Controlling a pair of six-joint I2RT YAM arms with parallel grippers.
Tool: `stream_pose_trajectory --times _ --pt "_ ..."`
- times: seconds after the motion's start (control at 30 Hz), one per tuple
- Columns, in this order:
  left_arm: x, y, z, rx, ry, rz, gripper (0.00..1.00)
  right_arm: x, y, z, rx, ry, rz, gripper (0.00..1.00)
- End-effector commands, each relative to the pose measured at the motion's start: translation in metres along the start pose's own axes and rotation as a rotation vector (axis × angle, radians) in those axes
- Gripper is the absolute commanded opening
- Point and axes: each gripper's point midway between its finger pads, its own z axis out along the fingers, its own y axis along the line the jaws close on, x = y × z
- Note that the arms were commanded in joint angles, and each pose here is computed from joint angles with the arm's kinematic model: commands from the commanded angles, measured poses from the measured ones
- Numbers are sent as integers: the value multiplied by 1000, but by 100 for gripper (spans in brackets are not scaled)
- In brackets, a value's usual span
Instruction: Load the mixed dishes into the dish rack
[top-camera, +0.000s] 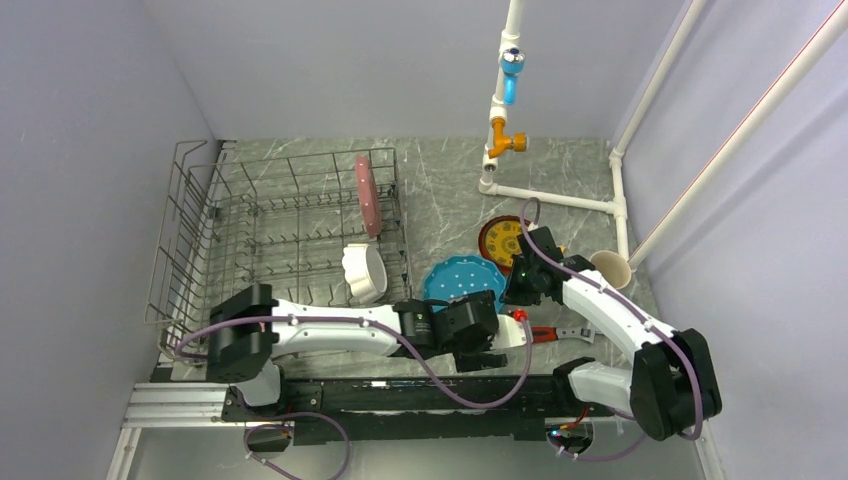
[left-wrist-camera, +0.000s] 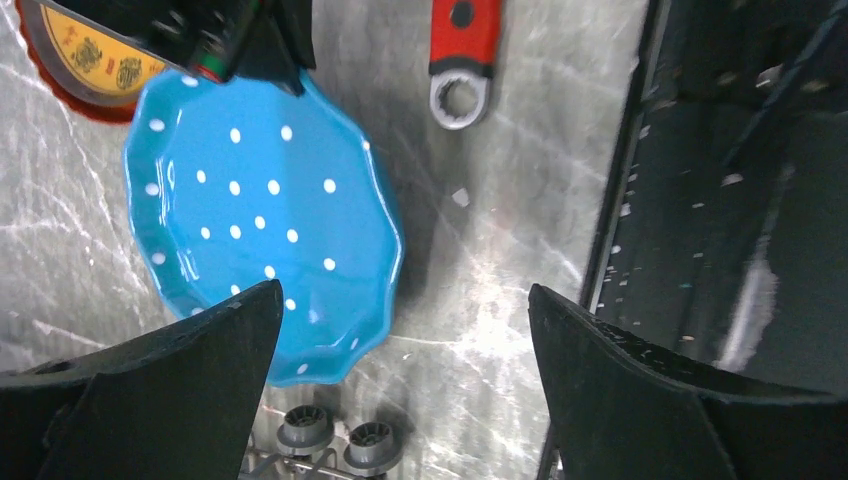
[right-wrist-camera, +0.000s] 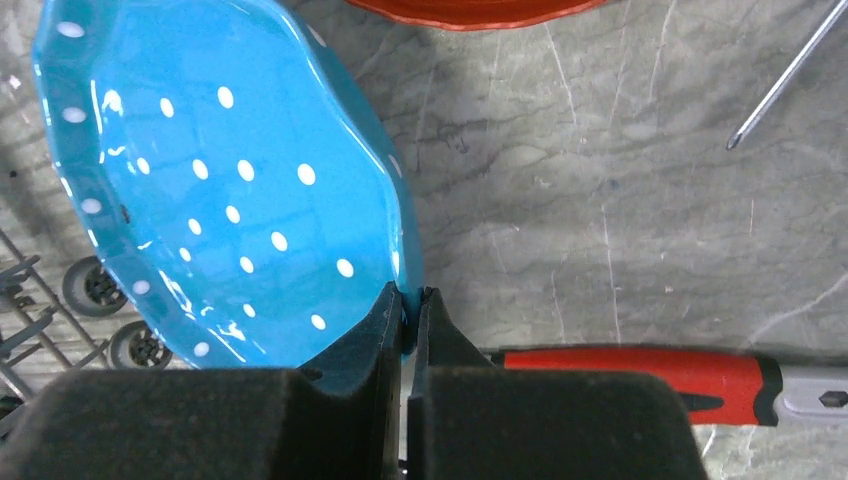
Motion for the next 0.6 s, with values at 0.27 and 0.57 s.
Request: stream_pose_trajectory --times 0.27,0.57 --pt "15 8 49 -237 155 212 99 -12 29 -35 -124 -27 33 0" --pt "18 39 62 -532 232 310 83 -11 29 -41 -128 -37 41 0"
